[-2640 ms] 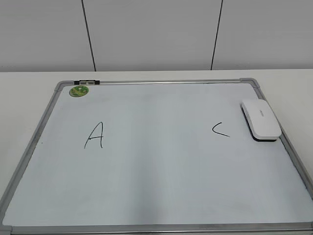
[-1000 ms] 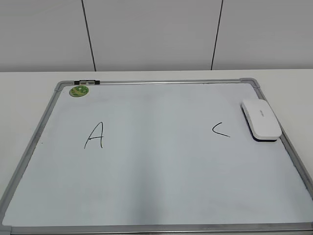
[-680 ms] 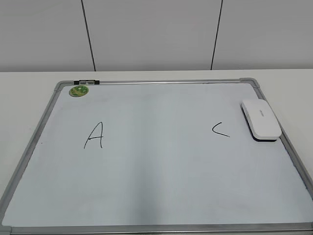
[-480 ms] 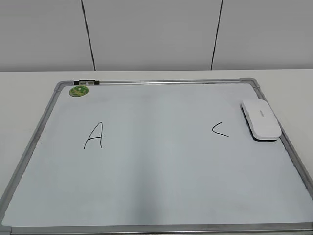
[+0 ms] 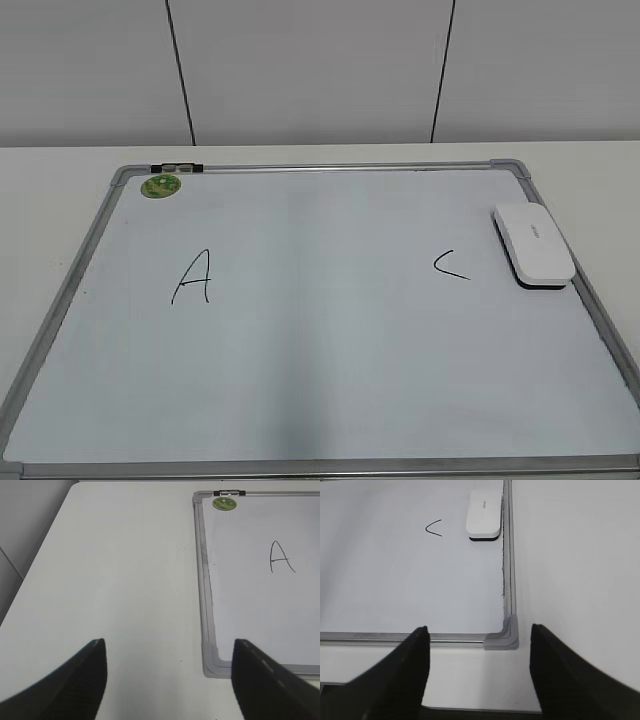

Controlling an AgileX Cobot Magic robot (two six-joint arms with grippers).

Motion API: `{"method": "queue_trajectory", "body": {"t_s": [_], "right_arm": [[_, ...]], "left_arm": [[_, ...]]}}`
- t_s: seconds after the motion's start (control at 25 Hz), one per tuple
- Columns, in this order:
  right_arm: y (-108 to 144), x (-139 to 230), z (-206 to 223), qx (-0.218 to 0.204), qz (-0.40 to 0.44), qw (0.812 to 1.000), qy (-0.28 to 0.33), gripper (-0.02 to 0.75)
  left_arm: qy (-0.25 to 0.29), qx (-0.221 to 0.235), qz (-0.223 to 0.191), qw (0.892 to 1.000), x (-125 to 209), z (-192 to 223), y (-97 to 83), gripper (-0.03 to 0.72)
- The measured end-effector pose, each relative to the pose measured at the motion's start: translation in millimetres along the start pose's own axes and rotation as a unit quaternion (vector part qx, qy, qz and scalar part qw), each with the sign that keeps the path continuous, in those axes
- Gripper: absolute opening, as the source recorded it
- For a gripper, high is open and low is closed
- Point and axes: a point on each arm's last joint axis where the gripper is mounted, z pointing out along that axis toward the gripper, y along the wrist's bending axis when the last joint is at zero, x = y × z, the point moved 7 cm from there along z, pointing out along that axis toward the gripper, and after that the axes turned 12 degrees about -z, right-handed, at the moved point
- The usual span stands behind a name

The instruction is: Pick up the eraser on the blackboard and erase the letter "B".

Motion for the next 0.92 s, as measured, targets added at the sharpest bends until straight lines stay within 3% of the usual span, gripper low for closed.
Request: {"method": "queue_trajectory", "body": {"t_s": [0.92], "right_arm": [[-0.1,0.0,0.0,0.001,0.001,1.0,0.0,0.468]], "left_arm": [[-0.003,0.001,0.0,1.0,0.1,-0.8,0.1,0.567]]}}
